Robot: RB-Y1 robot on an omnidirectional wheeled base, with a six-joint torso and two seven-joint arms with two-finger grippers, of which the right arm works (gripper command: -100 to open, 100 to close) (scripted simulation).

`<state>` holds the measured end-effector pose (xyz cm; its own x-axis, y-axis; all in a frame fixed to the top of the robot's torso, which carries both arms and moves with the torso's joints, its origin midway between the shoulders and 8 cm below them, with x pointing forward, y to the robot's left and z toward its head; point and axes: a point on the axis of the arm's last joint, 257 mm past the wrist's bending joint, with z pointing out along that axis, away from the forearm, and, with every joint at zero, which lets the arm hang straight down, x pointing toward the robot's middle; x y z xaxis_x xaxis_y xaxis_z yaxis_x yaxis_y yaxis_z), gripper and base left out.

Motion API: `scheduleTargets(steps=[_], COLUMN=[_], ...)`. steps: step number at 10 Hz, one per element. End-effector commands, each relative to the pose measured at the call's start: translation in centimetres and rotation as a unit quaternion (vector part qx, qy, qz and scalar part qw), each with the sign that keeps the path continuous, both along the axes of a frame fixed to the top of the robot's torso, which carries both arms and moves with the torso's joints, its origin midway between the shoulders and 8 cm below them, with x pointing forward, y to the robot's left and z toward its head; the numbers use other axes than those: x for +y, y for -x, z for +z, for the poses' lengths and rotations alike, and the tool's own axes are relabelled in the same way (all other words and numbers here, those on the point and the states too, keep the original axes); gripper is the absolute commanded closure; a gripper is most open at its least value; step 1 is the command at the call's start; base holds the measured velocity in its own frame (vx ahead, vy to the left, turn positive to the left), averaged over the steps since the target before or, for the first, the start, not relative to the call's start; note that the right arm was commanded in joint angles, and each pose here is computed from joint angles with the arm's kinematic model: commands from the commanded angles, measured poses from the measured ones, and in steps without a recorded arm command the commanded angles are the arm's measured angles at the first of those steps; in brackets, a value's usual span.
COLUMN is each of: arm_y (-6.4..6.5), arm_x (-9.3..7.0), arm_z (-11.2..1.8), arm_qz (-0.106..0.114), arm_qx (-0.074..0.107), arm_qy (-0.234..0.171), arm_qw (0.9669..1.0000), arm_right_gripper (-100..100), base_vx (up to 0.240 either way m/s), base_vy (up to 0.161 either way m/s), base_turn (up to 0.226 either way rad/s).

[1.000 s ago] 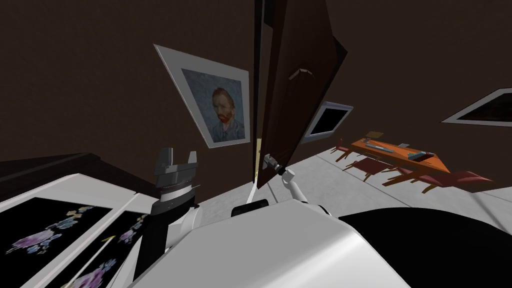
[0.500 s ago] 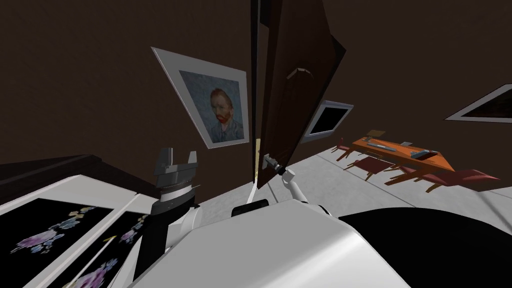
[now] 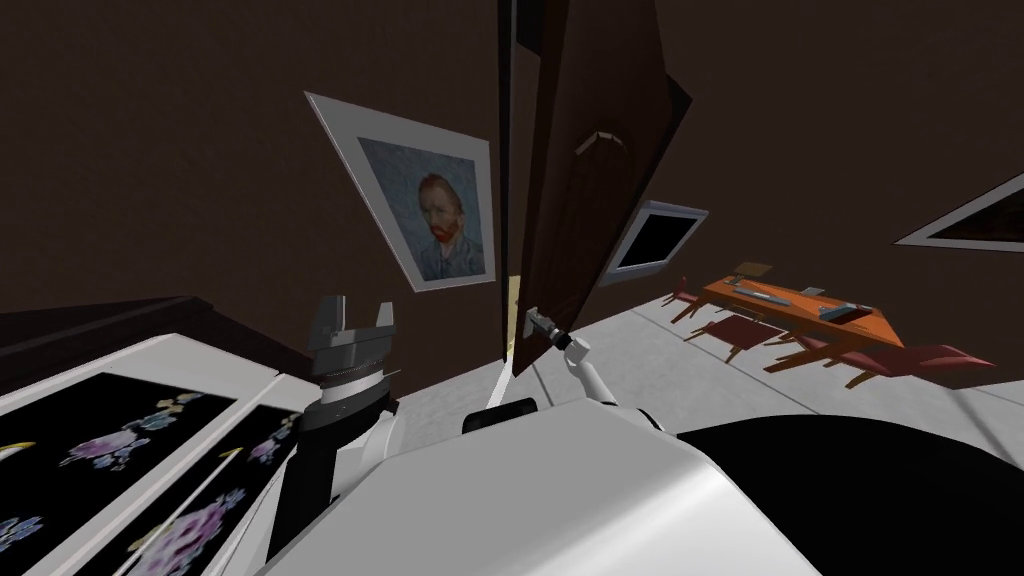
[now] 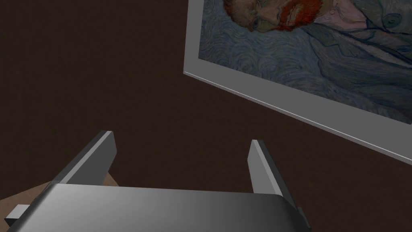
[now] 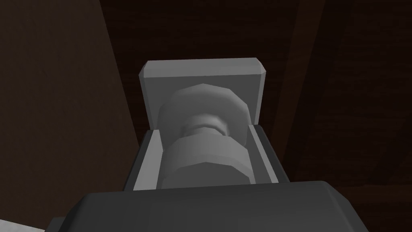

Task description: Pull the door open

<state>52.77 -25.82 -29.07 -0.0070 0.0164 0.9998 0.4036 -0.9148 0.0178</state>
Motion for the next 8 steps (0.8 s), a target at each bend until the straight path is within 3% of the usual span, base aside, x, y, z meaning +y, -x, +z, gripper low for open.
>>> scheduleTargets(steps=[1,5,8], arm_y=[0.9,2.3,2.8], arm_x=[1.0,3.1,2.9], arm_z=[-0.5,-0.5,-0.8], arm_qz=[0.02,0.067,0.073], arm_qx=[0.004,0.004,0.007], arm_qy=[-0.003,-0.007,-0.006], arm_qw=[0.9998,0.9977,0.9973], arm_right_gripper=[100,100,100], base_vx=[-0.192,-0.182,-0.086], base_vy=[-0.171,-0.221,-0.119], base_turn=[0.043,0.053,0.069])
